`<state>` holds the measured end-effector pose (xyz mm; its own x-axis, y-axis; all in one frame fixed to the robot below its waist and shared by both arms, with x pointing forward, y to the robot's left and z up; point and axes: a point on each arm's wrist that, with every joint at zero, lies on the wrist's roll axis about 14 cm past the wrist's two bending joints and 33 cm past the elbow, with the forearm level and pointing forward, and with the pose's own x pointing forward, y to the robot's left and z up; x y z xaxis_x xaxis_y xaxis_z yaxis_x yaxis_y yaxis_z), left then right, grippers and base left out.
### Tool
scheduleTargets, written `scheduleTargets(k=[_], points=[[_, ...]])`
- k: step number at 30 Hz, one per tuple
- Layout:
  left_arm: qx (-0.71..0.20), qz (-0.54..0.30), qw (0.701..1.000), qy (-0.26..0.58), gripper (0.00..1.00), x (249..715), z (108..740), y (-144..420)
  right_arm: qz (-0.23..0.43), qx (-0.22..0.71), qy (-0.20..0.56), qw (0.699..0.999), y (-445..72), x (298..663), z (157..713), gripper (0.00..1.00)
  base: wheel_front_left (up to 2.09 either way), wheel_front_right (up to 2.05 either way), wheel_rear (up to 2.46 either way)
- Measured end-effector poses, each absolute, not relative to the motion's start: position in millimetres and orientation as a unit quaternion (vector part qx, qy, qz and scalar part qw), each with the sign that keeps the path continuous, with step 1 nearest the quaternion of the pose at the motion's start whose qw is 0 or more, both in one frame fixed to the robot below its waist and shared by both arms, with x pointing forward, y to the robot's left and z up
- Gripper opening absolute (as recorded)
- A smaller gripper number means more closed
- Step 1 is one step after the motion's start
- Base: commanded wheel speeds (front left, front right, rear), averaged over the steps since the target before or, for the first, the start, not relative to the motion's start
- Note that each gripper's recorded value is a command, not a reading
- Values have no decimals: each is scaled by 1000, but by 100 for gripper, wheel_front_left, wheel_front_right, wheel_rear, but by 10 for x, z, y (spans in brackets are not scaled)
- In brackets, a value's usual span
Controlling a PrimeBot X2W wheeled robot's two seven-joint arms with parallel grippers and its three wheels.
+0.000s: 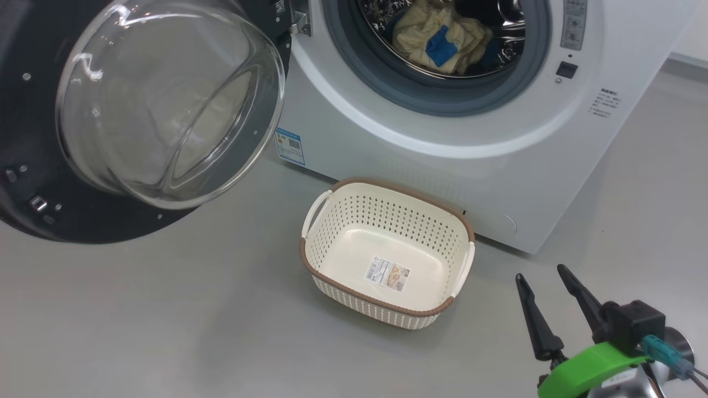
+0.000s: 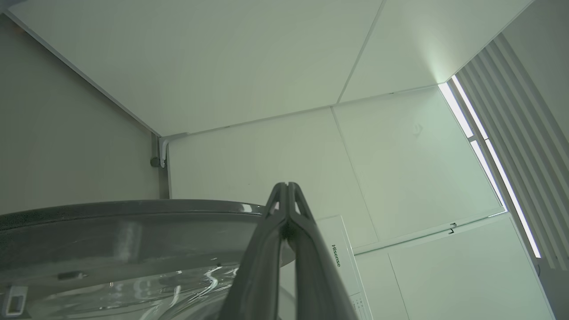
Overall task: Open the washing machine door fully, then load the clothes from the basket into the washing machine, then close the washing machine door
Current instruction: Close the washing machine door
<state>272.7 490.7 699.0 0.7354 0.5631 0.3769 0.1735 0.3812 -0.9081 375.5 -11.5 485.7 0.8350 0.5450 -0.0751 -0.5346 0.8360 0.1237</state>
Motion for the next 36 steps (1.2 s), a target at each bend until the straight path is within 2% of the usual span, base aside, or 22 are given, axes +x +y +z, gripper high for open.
scheduleTargets(k=[7, 22, 30, 36], points=[[-575, 150, 739, -317, 0, 3023, 6717, 4985, 265, 44, 68, 961, -234, 3784, 4794, 100, 0, 0, 0], [-610, 222, 698, -302, 0, 3259, 6170, 5097, 243, 34, 78, 966, -380, 3849, 4777, 100, 0, 0, 0], [-615, 230, 700, -281, 0, 3344, 6033, 5050, 236, 32, 79, 968, -436, 3840, 4785, 100, 0, 0, 0], [-609, 226, 714, -259, 0, 3392, 5995, 5012, 234, 31, 79, 969, -453, 3832, 4805, 100, 0, 0, 0]])
